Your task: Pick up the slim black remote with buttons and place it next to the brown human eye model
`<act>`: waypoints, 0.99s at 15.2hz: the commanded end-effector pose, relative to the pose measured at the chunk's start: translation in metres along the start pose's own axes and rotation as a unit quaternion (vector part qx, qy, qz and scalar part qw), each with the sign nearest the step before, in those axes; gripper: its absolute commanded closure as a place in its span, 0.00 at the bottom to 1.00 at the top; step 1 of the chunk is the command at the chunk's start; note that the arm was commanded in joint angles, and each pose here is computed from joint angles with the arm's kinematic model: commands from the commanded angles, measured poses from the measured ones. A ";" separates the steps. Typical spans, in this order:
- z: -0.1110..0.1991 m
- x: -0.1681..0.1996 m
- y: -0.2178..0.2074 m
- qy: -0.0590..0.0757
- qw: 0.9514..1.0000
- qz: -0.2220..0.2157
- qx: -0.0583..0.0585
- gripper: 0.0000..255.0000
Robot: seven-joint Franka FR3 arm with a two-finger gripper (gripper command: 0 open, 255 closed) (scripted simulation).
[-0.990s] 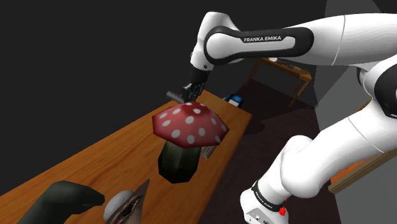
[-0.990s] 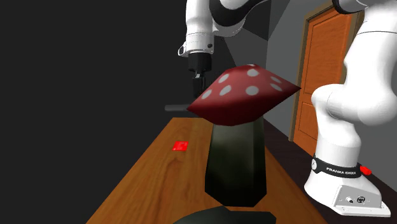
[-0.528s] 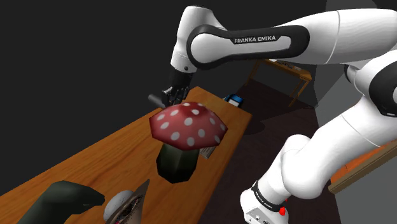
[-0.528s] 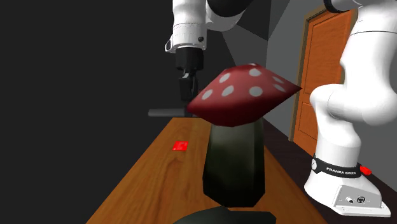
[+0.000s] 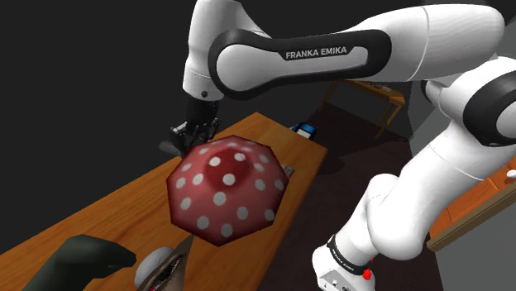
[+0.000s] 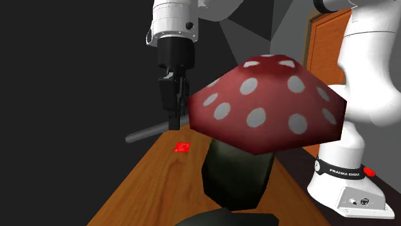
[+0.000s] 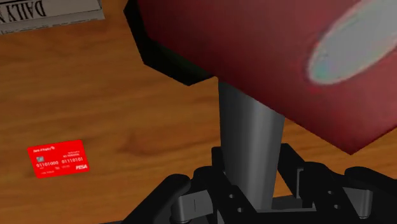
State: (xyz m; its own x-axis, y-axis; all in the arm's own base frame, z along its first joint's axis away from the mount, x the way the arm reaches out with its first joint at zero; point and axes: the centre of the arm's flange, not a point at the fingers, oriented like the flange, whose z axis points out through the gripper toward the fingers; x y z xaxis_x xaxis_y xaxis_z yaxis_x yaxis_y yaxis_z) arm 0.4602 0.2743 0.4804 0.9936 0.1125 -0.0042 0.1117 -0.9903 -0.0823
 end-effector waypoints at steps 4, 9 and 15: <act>0.007 0.005 -0.065 -0.003 1.000 0.000 -0.001 1.00; 0.012 0.013 -0.130 -0.003 1.000 0.000 -0.001 1.00; 0.032 0.019 -0.178 -0.003 1.000 0.000 -0.001 1.00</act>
State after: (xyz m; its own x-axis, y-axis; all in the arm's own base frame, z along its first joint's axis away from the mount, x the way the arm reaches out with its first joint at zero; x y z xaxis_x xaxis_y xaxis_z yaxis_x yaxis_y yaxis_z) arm 0.4601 0.4528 0.4678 0.9935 0.1133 -0.0102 0.1121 -0.9904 -0.0808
